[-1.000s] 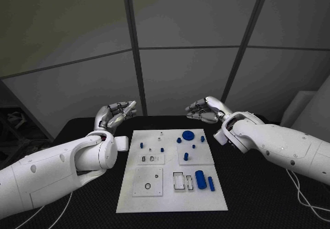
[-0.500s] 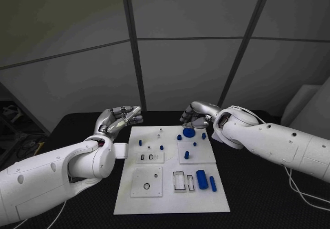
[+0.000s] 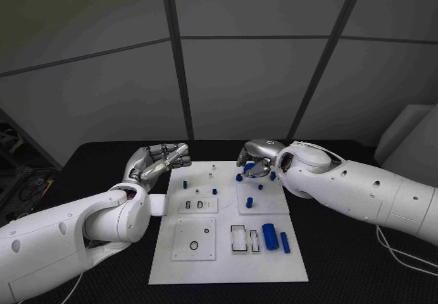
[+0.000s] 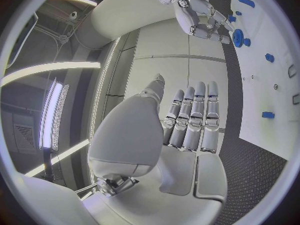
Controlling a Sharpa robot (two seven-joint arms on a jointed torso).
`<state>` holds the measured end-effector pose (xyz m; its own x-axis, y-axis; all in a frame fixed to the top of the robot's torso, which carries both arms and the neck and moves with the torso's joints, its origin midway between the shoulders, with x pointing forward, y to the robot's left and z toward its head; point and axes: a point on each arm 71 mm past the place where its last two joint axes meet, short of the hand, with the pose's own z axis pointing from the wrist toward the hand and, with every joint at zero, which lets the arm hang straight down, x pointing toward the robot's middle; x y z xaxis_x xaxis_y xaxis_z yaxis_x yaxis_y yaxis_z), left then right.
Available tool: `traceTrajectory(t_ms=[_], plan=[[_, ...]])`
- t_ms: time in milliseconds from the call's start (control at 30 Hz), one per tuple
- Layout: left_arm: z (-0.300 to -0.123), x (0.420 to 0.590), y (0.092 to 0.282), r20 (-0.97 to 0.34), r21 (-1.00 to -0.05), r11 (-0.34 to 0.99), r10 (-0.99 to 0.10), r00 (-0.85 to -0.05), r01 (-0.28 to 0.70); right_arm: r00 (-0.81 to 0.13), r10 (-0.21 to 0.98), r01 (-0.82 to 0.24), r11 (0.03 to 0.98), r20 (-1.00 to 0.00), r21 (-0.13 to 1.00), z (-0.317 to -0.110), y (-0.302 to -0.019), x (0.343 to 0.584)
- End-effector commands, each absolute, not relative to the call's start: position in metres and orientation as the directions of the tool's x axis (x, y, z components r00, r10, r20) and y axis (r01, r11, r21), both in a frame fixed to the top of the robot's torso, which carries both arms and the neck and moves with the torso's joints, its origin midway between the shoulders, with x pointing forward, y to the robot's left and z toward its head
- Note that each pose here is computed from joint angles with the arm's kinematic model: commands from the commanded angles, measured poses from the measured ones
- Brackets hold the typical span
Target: Assemble the parts on the task board
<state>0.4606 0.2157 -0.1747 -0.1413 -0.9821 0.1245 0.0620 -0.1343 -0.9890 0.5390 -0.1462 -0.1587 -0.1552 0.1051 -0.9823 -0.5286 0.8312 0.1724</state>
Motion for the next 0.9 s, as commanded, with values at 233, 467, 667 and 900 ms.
traceTrajectory(t_ms=[233, 467, 667, 900], plan=[[-0.1715, 0.4585, 0.2128, 0.126, -0.988, -0.14, -0.977, -0.173, 0.069, -0.141, 0.029, -0.52, 0.848, -0.99, 0.099, -0.1602, -0.143, 0.541], [-0.171, 0.4572, 0.2118, 0.129, -0.987, -0.143, -0.975, -0.18, 0.067, -0.14, 0.02, -0.521, 0.849, -0.99, 0.091, -0.1614, -0.1386, 0.5424], [-0.1707, 0.4567, 0.2116, 0.13, -0.987, -0.144, -0.975, -0.182, 0.067, -0.142, 0.014, -0.52, 0.85, -0.99, 0.087, -0.1624, -0.1366, 0.5436], [-0.1706, 0.4563, 0.2117, 0.131, -0.987, -0.145, -0.974, -0.184, 0.065, -0.148, 0.006, -0.515, 0.853, -0.989, 0.083, -0.164, -0.1361, 0.5453]])
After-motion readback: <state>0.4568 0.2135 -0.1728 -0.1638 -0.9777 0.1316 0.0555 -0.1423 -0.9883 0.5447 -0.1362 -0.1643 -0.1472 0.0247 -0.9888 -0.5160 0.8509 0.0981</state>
